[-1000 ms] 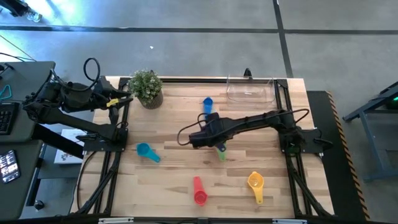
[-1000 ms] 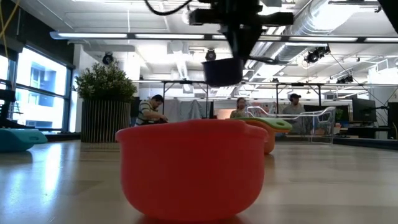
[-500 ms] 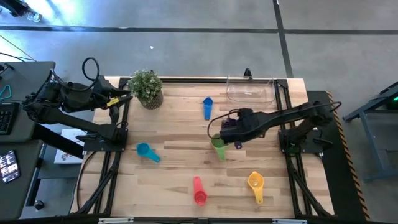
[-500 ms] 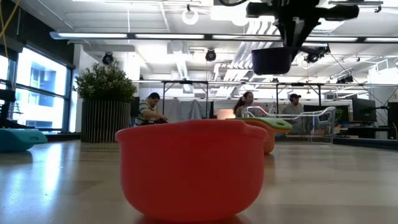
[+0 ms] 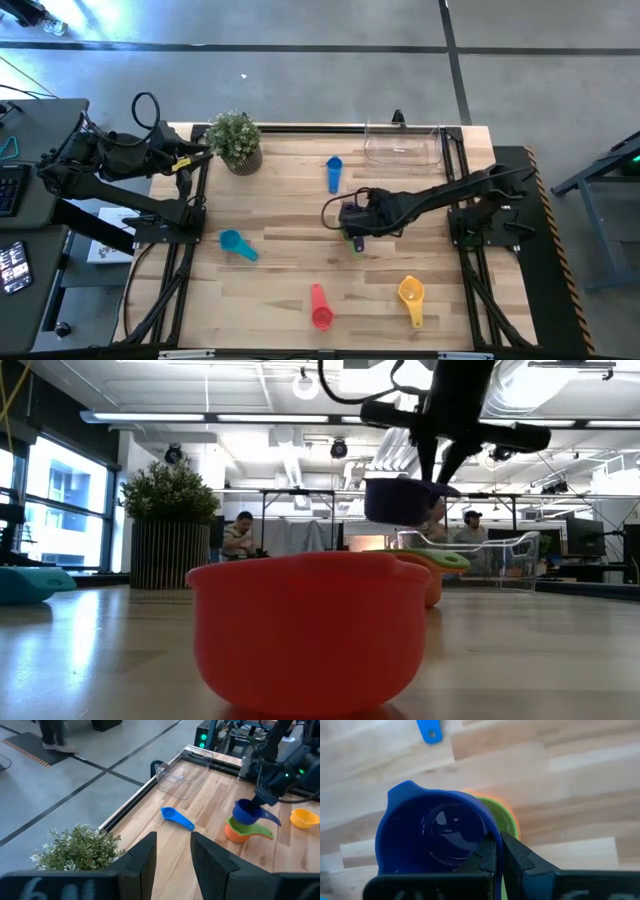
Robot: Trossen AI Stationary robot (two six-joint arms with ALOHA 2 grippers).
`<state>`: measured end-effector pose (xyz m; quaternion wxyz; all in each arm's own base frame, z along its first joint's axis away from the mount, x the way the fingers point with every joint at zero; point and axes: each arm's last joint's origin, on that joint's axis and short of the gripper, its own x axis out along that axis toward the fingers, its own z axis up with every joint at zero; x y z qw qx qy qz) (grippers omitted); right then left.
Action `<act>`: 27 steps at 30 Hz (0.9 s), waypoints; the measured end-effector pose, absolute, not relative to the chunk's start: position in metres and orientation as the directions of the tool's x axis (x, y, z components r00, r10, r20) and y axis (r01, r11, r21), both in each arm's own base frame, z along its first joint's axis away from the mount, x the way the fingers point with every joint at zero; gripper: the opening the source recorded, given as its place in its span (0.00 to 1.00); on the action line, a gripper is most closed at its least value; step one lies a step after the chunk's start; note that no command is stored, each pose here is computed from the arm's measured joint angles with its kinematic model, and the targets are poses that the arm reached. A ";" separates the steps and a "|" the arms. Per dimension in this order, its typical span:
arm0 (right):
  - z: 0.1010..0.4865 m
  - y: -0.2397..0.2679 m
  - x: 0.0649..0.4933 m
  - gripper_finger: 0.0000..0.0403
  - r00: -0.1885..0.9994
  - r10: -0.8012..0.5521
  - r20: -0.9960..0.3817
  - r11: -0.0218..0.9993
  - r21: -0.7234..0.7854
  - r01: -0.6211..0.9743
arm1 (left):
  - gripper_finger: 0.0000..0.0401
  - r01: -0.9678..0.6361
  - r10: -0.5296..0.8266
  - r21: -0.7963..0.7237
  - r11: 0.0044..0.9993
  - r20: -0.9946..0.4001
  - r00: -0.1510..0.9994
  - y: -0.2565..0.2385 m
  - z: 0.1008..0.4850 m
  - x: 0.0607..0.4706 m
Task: Nest measuring cups in basket
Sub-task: Stack the dark blue measuring cup on top of the green measuring cup
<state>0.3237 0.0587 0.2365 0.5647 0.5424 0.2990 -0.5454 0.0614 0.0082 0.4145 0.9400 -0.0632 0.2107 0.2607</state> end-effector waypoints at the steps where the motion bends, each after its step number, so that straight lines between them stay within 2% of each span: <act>1: 0.234 0.060 0.326 0.00 0.232 -0.287 -0.929 -0.186 0.291 0.938 | 0.28 -0.517 0.463 -0.009 0.856 -0.429 0.776 0.008 0.414 0.061; 11: 0.217 0.071 0.329 0.00 0.175 -0.274 -0.946 -0.233 0.242 0.942 | 0.28 -0.510 0.463 0.008 0.860 -0.429 0.775 0.008 0.414 0.061; 19: 0.214 0.065 0.330 0.00 0.155 -0.307 -0.939 -0.242 0.234 0.942 | 0.28 -0.509 0.463 0.008 0.860 -0.429 0.775 0.008 0.414 0.061; 27: 0.200 0.068 0.337 0.00 0.129 -0.283 -0.951 -0.234 0.199 0.952 | 0.28 -0.510 0.463 0.008 0.860 -0.429 0.775 0.008 0.414 0.061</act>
